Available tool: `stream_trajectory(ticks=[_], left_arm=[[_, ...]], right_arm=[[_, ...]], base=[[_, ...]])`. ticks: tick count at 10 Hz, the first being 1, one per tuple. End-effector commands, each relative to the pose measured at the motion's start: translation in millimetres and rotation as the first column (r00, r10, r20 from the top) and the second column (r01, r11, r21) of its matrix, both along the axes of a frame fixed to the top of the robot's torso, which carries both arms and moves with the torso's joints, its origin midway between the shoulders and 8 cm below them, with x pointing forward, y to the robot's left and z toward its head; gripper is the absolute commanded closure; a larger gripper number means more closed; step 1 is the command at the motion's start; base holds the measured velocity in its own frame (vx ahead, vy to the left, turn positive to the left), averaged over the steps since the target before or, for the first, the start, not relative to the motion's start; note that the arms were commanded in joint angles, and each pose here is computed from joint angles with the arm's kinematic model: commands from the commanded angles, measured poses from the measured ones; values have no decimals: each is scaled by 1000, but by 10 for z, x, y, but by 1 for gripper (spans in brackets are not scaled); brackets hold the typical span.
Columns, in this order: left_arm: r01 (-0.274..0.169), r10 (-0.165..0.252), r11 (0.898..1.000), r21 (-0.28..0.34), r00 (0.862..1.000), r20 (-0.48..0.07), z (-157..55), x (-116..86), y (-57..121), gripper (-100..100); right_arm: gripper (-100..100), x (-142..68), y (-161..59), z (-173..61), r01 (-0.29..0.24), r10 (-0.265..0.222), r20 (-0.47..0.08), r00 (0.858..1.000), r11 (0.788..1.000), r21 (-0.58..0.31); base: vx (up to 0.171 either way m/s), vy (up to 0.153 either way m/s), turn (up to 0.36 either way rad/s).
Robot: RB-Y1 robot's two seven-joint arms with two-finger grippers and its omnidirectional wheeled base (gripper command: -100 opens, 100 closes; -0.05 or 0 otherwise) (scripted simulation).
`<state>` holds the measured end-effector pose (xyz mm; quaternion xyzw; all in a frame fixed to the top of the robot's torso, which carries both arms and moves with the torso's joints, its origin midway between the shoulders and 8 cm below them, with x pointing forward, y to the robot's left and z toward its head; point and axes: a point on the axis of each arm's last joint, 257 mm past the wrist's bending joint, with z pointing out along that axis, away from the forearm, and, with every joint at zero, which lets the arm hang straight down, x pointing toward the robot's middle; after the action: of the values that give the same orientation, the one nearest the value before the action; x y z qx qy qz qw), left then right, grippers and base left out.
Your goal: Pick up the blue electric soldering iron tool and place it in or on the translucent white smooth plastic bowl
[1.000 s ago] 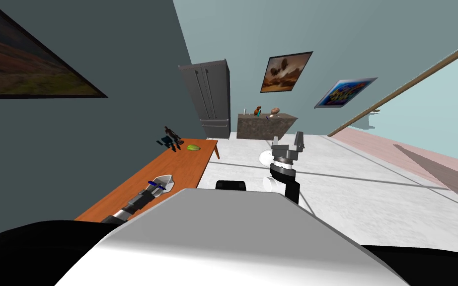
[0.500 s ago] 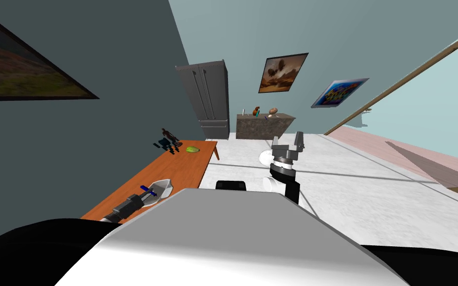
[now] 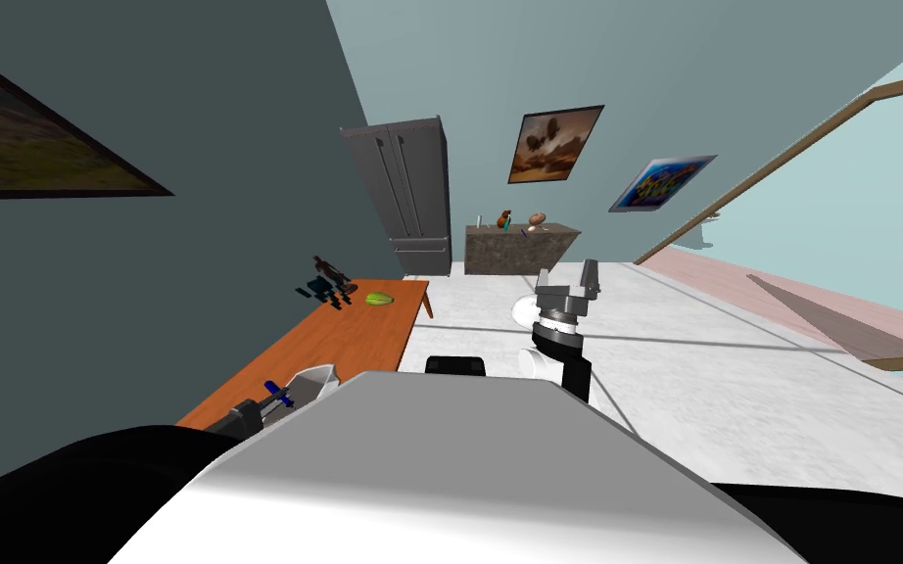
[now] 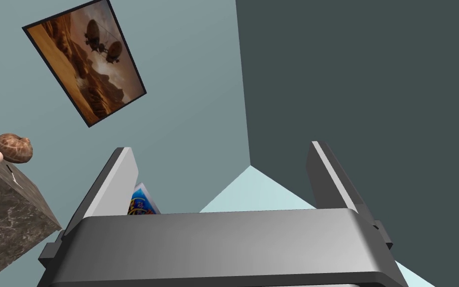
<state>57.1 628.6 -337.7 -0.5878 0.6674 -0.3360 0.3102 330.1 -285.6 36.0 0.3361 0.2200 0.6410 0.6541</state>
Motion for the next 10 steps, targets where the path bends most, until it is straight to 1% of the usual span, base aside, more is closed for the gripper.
stream_trajectory(ticks=[1,2,4,5,7,8,10], left_arm=[[29,-29,998,-49,1000,-4,-96,16,-163,100],[19,-19,999,-31,1000,-4,-82,35,-85,100],[-15,15,1000,3,999,-37,-71,-126,71,100],[-19,19,1000,0,998,-52,-102,-177,61,100],[-17,17,1000,-2,999,-49,-95,-171,60,100],[-18,18,1000,-1,999,-51,-99,-175,63,-100],[-18,18,1000,-1,999,-51,-99,-175,63,-100]], right_arm=[[0,0,0,0,0,0,0,1000,1000,0],[0,0,0,0,0,0,0,1000,1000,0],[0,0,0,0,0,0,0,1000,1000,0],[0,0,0,0,0,0,0,1000,1000,0],[0,0,0,0,0,0,0,1000,1000,0],[0,0,0,0,0,0,0,1000,1000,0],[0,0,0,0,0,0,0,1000,1000,0]], base=[[51,67,-17],[19,30,-7],[-3,0,1],[0,7,-3],[3,11,-2],[0,0,0],[0,0,0]])
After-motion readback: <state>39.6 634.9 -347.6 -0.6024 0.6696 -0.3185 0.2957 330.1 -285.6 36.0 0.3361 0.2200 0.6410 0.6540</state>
